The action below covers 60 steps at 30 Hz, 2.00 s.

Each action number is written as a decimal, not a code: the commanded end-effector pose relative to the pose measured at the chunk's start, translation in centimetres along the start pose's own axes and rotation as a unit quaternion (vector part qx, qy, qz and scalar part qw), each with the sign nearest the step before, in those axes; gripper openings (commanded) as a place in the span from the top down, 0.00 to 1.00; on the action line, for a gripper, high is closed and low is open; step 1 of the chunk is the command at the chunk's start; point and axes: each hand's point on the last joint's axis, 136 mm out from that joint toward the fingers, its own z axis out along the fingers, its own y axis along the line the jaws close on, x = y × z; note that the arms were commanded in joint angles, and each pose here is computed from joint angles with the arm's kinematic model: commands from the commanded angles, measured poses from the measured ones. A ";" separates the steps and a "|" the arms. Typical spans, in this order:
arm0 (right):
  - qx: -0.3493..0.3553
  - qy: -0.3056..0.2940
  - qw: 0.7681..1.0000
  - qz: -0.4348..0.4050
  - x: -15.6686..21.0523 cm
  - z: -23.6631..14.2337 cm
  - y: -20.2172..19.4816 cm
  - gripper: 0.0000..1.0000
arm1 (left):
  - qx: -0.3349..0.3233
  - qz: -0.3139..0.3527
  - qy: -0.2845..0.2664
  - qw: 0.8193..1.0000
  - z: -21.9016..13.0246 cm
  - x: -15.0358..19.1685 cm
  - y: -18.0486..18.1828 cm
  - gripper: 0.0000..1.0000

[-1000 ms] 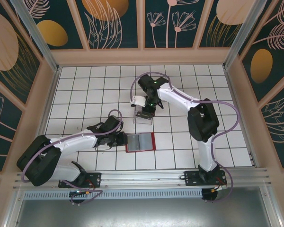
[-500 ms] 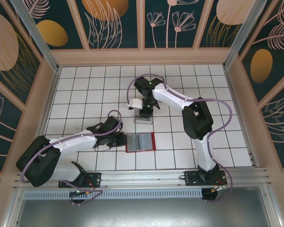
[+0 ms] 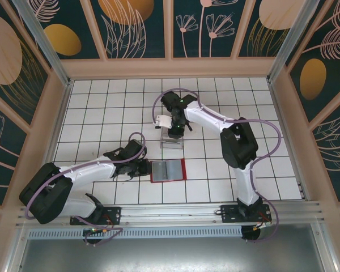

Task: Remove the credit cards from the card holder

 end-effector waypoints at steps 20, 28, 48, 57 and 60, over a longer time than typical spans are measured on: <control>0.041 -0.007 0.999 0.009 -0.8 0.6 1.4 0.48 | -0.001 -0.004 0.002 1.000 -0.2 0.3 0.1 0.80; 0.095 -0.015 0.995 0.013 -1.3 -0.7 -0.7 0.51 | -0.001 -0.002 0.002 1.000 -0.2 0.3 0.0 0.79; 0.070 -0.013 0.997 0.015 -1.0 1.2 1.6 0.36 | -0.001 -0.002 0.002 1.000 -0.2 0.2 0.0 0.79; 0.114 -0.026 0.993 0.025 -1.3 -0.6 -0.6 0.64 | -0.002 0.000 0.002 1.000 -0.2 0.2 0.0 0.79; 0.121 -0.025 0.992 0.028 -1.2 -0.8 -1.1 0.65 | -0.002 -0.001 0.001 1.000 -0.2 0.1 -0.1 0.79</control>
